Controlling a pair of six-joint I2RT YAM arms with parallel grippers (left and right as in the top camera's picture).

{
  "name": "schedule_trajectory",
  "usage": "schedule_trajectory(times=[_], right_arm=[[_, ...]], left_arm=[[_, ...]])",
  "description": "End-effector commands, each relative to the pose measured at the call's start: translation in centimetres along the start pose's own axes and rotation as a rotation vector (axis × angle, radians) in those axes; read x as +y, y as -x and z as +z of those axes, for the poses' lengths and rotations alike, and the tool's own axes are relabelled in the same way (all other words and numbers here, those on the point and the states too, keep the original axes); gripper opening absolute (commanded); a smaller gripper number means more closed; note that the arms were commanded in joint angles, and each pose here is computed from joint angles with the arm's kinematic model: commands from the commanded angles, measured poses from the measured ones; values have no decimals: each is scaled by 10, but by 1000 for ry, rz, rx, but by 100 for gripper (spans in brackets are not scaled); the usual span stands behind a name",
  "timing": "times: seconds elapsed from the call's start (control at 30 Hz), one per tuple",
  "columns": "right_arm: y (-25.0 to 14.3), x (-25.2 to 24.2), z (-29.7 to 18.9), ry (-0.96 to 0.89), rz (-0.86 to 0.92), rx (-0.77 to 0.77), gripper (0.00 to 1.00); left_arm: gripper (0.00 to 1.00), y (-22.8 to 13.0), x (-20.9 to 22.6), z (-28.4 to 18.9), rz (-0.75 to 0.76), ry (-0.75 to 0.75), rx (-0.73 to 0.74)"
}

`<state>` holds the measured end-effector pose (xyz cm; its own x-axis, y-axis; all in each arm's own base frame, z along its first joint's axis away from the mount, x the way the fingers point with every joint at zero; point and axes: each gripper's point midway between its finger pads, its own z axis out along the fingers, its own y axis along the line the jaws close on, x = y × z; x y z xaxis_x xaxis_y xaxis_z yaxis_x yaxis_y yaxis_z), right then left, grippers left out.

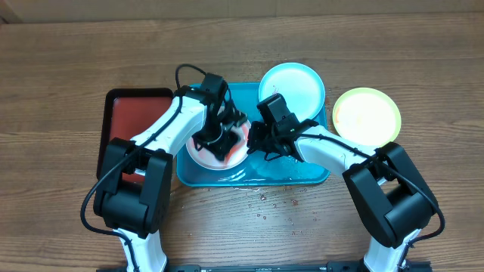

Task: Clean dirty plates on tray and stack at the side
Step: 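Keep scrubbing the white plate with the left gripper's sponge in circles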

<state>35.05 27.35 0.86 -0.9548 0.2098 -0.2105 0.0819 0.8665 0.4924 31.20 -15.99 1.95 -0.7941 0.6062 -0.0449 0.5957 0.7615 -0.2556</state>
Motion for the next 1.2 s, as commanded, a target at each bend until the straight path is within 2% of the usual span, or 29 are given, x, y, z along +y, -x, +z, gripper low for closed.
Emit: schedule_trajectory(times=[0.0,0.17,0.37,0.47,0.53,0.63,0.7,0.8,0.87,1.0,1.17], right_arm=[[5,9,-1,26,-2,-7,4],[5,9,-1,25,-2,-6,4],[4,8,-1,23,-1,-4,4],[3,7,-1,20,0,-1,4],[3,7,-1,20,0,-1,4],[3,7,-1,20,-1,-1,4],[4,8,-1,21,0,-2,4],[4,8,-1,23,-1,-4,4],[4,8,-1,24,-1,-5,4],[5,9,-1,25,-2,-6,4],[5,9,-1,25,-2,-6,4]], left_arm=[[4,-8,-18,4,119,-95,33],[4,-2,11,4,30,62,26],[4,44,77,-15,-240,411,-189],[4,40,106,-31,-442,584,-243],[4,32,111,-34,-523,623,-242],[4,20,102,-27,-525,581,-181],[4,11,87,-18,-501,501,-117],[4,1,52,-3,-370,303,-23],[4,0,22,3,-216,128,8],[4,9,-7,4,-18,-43,-30],[4,48,0,0,57,-16,-189]])
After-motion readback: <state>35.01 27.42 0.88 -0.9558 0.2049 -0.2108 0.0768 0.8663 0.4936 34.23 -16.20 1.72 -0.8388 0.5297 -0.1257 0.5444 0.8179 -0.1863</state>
